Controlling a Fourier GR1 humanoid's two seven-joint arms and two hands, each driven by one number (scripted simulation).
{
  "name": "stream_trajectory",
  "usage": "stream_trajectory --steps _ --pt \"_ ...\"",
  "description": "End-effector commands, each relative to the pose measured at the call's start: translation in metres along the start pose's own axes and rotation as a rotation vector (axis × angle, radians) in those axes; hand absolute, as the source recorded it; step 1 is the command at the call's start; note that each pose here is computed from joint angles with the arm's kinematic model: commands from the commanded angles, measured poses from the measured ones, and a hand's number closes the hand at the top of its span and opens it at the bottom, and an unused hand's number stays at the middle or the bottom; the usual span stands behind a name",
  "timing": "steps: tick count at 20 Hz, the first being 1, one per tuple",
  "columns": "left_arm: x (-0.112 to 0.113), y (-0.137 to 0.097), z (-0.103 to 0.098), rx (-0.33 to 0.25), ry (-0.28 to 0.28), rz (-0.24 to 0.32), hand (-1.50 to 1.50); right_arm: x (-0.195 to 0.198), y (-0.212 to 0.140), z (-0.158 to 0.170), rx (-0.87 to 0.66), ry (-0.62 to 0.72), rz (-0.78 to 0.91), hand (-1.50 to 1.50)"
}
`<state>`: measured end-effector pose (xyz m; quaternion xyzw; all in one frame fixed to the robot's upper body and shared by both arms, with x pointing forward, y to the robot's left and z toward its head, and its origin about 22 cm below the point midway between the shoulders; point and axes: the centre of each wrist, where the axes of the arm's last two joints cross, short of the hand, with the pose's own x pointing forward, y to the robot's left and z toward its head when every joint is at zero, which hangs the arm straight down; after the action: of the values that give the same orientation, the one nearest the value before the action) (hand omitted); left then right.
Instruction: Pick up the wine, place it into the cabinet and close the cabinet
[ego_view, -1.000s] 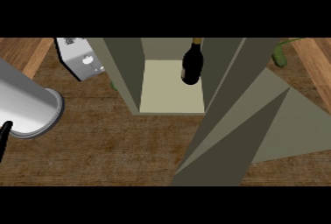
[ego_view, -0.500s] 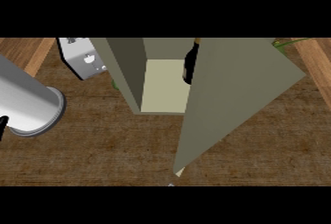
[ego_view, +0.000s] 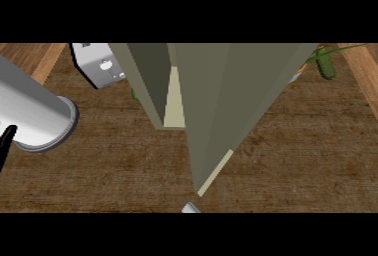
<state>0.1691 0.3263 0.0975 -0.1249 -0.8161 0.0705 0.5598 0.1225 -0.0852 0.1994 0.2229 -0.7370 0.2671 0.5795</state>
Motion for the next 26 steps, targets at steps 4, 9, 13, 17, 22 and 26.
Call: stream_trajectory --steps 4,9,13,17,22,26 --pt "-0.01 -0.008 0.003 0.013 -0.009 0.026 -1.5 0.023 0.014 -0.077 0.005 -0.059 -0.077 1.5" --pt "-0.011 -0.007 -0.019 0.018 -0.012 0.018 -1.5 0.038 0.006 -0.143 -0.031 -0.078 -0.024 1.5" --pt "-0.014 -0.014 -0.013 0.018 -0.03 0.006 -1.5 0.042 0.0 -0.184 -0.098 -0.097 0.101 1.5" --pt "-0.02 -0.009 -0.003 0.03 -0.006 -0.003 -1.5 0.018 -0.02 -0.209 -0.154 -0.104 0.188 1.5" --pt "-0.017 -0.006 -0.006 0.037 -0.036 0.003 -1.5 0.033 -0.054 -0.242 -0.189 -0.035 0.141 1.5" --pt "-0.022 -0.006 -0.02 0.045 -0.025 -0.015 -1.5 0.005 -0.078 -0.25 -0.196 -0.029 0.132 1.5"
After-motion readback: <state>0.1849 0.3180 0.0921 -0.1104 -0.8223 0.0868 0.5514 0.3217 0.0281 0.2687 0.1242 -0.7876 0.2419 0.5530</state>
